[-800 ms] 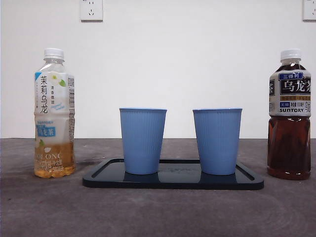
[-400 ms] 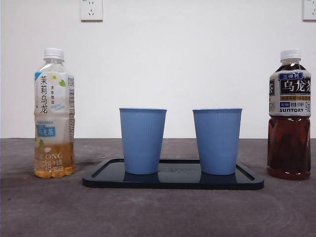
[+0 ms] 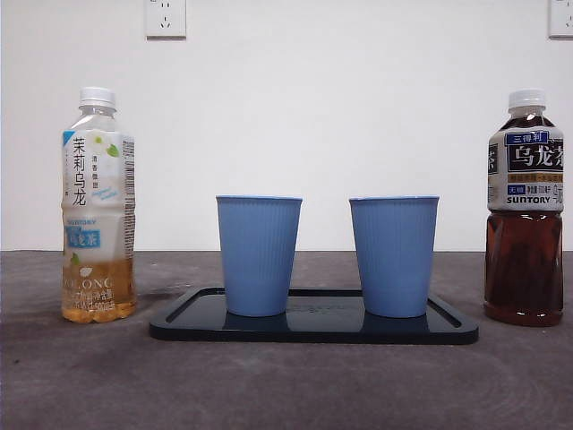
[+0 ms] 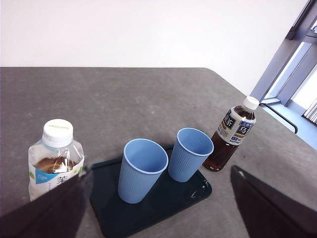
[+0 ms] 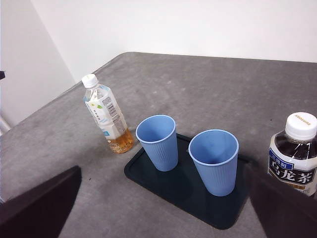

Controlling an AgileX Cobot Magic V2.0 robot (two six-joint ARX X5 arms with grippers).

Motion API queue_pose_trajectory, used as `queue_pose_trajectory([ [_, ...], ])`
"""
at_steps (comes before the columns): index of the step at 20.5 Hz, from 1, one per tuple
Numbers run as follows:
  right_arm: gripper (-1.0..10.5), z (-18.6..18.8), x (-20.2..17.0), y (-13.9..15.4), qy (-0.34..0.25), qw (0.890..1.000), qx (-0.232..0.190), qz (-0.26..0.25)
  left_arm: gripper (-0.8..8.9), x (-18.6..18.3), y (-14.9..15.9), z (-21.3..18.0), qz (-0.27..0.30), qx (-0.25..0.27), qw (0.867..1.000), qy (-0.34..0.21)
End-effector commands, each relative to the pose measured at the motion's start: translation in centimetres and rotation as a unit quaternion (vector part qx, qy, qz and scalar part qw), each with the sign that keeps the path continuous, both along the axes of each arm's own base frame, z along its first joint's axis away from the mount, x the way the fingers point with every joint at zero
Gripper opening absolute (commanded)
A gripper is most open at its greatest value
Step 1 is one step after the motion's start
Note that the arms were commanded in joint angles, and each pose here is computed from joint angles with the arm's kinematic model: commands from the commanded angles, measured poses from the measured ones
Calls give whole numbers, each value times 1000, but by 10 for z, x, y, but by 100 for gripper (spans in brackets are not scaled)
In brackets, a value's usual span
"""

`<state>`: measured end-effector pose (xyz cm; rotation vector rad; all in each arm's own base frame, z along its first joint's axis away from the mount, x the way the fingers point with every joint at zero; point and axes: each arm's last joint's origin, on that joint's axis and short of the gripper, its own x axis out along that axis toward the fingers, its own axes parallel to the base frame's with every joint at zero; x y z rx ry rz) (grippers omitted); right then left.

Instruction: Pour the drink into the cup

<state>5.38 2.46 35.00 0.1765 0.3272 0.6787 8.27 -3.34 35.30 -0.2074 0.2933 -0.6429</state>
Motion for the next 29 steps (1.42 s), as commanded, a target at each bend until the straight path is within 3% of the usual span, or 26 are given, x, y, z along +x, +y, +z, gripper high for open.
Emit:
queue_pose_trajectory([
  [1, 555, 5, -1, 0, -12, 1000, 0, 1, 468, -1, 0, 6, -4, 2, 1000, -16],
  [8, 555, 5, -1, 0, -2, 1000, 10, -6, 468, -1, -1, 6, -10, 3, 1000, -16],
  [19, 554, -3, 14, -3, 29, 993, 0, -118, 468, 3, -3, 2, -13, 11, 1000, 1],
  [25, 553, -28, 29, -3, 45, 986, -13, -161, 467, 7, -4, -1, -13, 18, 1000, 14],
  [29, 553, -55, 43, 0, 49, 985, -14, -162, 467, 9, -4, -2, -14, 22, 1000, 14],
])
